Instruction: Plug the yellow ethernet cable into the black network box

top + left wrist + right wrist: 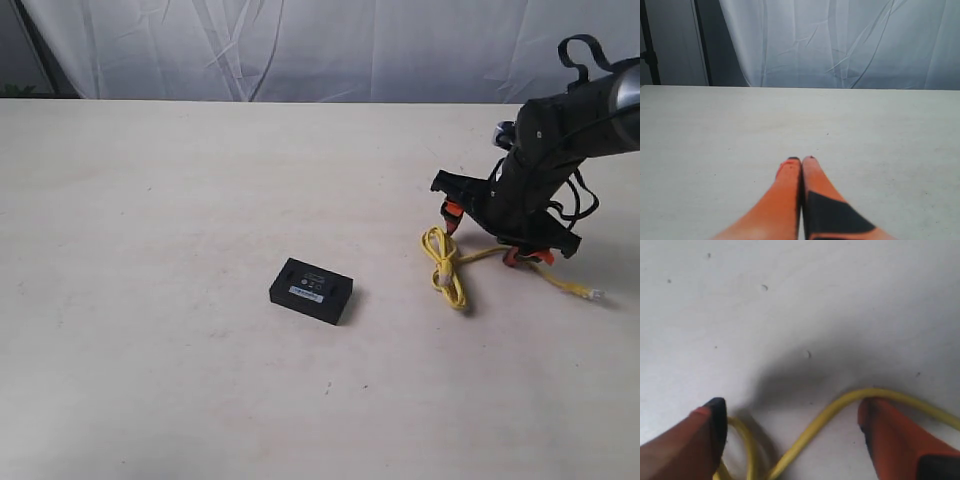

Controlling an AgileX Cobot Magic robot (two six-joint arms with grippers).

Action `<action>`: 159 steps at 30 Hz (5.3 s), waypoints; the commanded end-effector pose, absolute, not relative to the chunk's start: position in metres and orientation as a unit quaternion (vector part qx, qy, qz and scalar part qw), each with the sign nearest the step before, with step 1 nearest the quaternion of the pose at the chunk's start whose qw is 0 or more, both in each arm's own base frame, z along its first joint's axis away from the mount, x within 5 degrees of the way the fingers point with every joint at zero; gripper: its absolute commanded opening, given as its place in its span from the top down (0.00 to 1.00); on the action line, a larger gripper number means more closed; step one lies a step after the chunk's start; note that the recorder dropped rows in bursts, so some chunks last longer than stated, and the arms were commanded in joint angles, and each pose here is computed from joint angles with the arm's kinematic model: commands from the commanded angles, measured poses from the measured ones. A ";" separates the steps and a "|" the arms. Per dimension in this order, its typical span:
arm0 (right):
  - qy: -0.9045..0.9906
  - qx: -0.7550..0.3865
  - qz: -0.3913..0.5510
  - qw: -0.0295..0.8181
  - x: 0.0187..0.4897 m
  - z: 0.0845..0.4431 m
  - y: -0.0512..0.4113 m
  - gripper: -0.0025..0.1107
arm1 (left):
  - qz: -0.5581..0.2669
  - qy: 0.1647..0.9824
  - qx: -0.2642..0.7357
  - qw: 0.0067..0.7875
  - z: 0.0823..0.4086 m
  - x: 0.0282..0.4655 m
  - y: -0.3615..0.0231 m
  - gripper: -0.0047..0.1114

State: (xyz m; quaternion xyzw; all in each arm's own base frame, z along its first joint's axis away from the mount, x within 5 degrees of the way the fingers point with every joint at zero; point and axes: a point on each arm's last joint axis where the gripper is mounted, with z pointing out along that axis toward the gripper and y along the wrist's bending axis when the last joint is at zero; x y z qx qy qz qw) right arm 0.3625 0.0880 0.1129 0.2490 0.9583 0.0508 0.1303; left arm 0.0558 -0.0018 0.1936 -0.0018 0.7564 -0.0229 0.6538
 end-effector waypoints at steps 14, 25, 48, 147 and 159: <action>0.972 0.162 0.061 0.161 0.364 0.135 0.088 0.99 | -0.021 0.755 -0.003 0.656 0.193 0.056 -0.002 0.96; 0.968 -0.229 0.047 0.094 0.347 0.168 0.094 0.99 | -0.021 0.754 -0.003 0.657 0.193 0.056 -0.002 0.96; 0.623 -0.776 0.094 0.033 0.259 0.151 0.110 0.99 | -0.021 0.754 -0.003 0.657 0.193 0.056 -0.002 0.96; 0.731 -0.651 0.167 0.120 0.312 0.165 0.135 0.99 | -0.238 0.571 -0.213 0.756 0.246 0.051 0.006 0.96; 0.746 -0.636 0.159 0.119 0.322 0.134 0.137 0.99 | -0.115 0.818 -0.096 0.555 0.269 0.131 -0.009 0.96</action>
